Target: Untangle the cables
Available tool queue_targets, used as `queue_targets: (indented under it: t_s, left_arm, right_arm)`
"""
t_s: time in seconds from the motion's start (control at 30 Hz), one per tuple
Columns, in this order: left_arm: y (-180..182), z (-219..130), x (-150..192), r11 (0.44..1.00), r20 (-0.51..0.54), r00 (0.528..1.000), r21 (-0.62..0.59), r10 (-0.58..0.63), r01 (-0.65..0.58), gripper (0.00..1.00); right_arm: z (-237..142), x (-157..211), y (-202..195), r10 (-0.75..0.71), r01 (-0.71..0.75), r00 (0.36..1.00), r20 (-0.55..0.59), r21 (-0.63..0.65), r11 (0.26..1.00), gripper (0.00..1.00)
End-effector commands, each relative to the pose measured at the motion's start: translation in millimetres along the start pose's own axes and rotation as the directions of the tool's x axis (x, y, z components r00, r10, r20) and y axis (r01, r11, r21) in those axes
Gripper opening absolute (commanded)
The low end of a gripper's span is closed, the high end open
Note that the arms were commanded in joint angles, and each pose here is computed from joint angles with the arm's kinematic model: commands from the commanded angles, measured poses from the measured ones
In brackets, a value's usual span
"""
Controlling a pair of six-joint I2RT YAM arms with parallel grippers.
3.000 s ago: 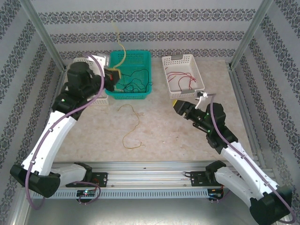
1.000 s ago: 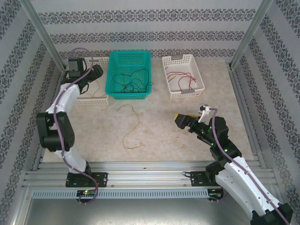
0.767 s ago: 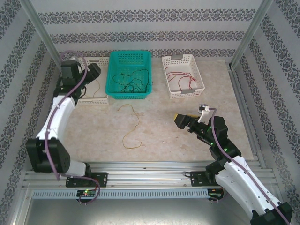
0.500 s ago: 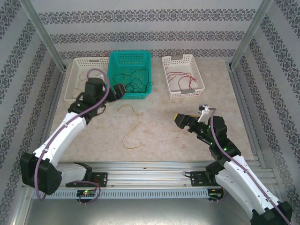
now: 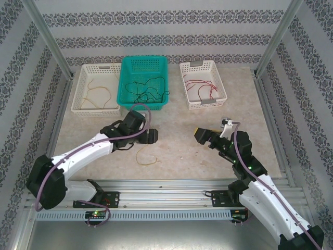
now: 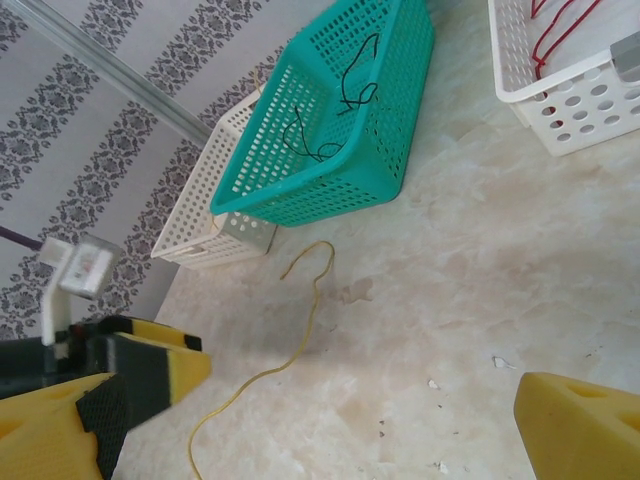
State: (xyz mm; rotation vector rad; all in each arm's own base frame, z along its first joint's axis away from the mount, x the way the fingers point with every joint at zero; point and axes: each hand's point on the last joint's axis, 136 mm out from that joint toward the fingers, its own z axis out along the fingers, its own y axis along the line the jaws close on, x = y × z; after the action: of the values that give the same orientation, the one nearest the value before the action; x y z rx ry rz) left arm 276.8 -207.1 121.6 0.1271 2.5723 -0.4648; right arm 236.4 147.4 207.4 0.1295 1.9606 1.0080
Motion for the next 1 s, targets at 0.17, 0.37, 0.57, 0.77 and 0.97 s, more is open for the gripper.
queue_targets:
  t_s: [0.17, 0.37, 0.57, 0.77, 0.97]
  left_arm:
    - [13.0, 26.4, 25.2, 0.977, -0.145, 0.981, -0.152, 0.125, -0.147, 0.87]
    - [14.3, 38.6, 26.5, 0.97, -0.161, 0.978, -0.18, 0.133, -0.161, 0.55]
    - [15.1, 43.7, 24.7, 0.971, -0.141, 0.983, -0.187, 0.121, -0.146, 0.13]
    - [9.3, 15.8, 8.4, 0.982, -0.052, 0.996, -0.168, 0.073, -0.081, 0.0]
    - [2.3, -55.4, -25.6, 0.989, 0.107, 0.994, -0.145, 0.017, -0.001, 0.0]
  right_arm:
    - [-7.0, 3.6, -6.7, 0.005, -0.006, 1.0, 0.024, 0.019, 1.0, 0.98]
    - [-10.3, 4.0, -7.5, 0.01, -0.011, 0.999, 0.032, 0.02, 1.0, 0.98]
    - [-10.9, 6.5, -9.5, 0.014, -0.015, 0.999, 0.029, 0.023, 1.0, 0.98]
    - [-14.5, 4.6, -8.2, 0.01, -0.01, 0.999, 0.043, 0.02, 1.0, 0.98]
    - [-13.5, 2.7, -6.6, 0.012, -0.013, 0.999, 0.043, 0.018, 1.0, 0.98]
